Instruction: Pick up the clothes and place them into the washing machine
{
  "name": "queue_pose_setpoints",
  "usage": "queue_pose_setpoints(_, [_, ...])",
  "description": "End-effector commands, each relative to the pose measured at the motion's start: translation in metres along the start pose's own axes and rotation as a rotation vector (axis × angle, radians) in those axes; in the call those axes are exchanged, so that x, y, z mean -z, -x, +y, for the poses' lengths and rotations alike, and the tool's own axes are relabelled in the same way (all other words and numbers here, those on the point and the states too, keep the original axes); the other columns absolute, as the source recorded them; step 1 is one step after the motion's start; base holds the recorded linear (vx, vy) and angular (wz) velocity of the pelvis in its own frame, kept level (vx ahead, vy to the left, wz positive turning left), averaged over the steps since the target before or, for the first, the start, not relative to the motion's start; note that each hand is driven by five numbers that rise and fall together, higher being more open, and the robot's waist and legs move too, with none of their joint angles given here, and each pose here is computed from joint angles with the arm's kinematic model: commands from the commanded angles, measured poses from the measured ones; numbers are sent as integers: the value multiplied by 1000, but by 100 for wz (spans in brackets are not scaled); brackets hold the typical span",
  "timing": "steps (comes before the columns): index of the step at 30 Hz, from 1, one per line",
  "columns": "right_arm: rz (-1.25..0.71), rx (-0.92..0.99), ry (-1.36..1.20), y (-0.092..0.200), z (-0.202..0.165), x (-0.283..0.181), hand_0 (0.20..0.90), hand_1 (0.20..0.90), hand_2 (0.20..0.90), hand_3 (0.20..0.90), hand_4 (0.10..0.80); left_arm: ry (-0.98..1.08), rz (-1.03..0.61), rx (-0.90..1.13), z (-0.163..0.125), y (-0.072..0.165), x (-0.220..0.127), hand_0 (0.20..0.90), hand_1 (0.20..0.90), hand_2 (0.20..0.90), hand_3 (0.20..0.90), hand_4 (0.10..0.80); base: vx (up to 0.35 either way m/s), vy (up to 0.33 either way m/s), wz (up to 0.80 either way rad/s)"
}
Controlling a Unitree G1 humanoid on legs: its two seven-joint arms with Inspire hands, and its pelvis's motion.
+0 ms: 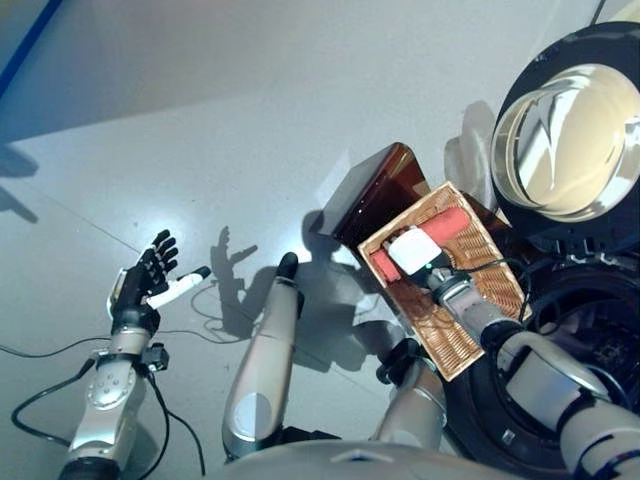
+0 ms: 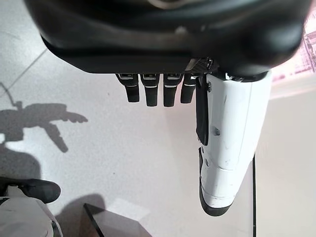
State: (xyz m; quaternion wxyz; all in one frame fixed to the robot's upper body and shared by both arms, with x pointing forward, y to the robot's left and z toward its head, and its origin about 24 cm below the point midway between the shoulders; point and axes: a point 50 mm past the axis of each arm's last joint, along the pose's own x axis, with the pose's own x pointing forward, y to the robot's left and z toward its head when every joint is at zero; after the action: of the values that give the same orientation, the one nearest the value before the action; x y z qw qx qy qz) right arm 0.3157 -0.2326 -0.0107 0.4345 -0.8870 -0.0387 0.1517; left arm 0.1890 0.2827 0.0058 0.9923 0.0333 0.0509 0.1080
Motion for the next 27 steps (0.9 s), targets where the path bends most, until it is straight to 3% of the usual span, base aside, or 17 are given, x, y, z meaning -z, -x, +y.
queue_pose_setpoints(1, [155,-22,12,8,9,30,200,200,200,200,300,-8,-141,-19,11,7,-24,900,900,900,900,800,0,0,0])
queue_pose_setpoints(27, [193,82,-124,4,-3,24,200,200,200,200,300,-37,-155,-25,14,2,-27,900,900,900,900,800,-12,1,-1])
